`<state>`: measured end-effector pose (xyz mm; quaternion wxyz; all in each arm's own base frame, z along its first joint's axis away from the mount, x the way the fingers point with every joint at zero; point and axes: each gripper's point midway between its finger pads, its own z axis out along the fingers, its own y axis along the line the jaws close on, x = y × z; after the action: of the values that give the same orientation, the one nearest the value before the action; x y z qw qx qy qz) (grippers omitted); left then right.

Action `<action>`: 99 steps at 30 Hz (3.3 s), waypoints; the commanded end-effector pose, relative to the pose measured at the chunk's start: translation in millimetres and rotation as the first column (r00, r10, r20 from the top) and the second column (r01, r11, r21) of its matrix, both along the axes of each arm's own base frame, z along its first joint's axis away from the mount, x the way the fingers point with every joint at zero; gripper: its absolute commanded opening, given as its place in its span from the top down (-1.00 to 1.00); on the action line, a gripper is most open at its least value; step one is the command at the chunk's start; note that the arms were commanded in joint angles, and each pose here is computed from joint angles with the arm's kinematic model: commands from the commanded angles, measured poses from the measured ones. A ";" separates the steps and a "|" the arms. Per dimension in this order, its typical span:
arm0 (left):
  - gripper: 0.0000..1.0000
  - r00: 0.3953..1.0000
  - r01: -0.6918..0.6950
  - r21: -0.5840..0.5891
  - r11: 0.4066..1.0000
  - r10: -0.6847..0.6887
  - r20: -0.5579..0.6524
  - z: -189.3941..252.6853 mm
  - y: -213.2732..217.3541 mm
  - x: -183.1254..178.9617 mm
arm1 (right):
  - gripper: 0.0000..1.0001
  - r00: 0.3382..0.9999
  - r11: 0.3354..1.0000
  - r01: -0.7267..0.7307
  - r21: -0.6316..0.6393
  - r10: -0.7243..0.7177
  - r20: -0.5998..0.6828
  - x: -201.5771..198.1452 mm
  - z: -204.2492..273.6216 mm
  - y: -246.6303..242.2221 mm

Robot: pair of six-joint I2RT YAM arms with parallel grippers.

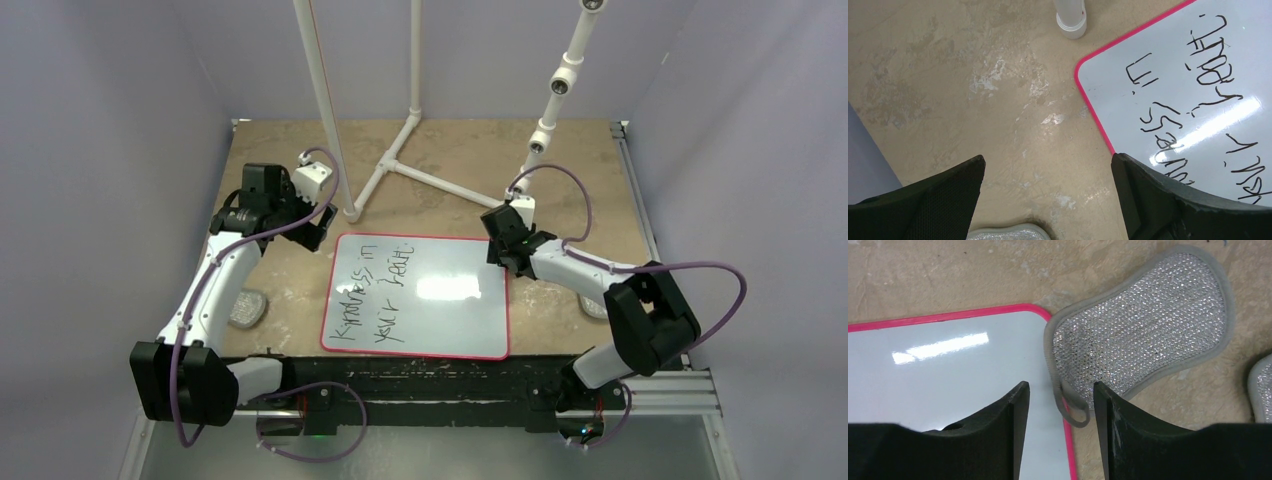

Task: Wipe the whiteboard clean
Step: Pick up the whiteboard eraser from the center of the board.

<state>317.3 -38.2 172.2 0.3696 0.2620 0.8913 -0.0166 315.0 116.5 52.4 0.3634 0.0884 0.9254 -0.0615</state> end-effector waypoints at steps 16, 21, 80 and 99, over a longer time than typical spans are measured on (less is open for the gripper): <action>-0.88 0.998 0.047 -0.032 0.998 -0.046 0.034 10.5 -7.6 -1.2 | 0.94 0.999 1.000 -0.005 0.004 0.005 -0.033 2.7 -5.0 6.5; -0.87 0.992 0.128 -0.073 0.989 -0.126 0.023 11.4 -20.8 -9.0 | 1.00 0.999 0.995 -0.043 0.086 0.041 0.030 8.2 34.2 20.3; 1.00 0.526 0.555 0.240 0.797 -0.559 0.641 139.5 -70.9 -81.7 | -0.38 0.912 0.112 -0.409 0.906 0.092 0.400 -147.2 358.5 274.0; 1.00 0.429 0.621 0.298 0.725 -0.633 0.644 153.6 -82.5 -94.5 | -0.45 0.915 -0.013 -0.359 0.933 0.194 0.354 -151.4 340.8 304.2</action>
<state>230.1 -116.2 313.6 0.6400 0.5439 0.5409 -0.0436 160.5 416.5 371.5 0.2721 0.1262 0.7238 0.6214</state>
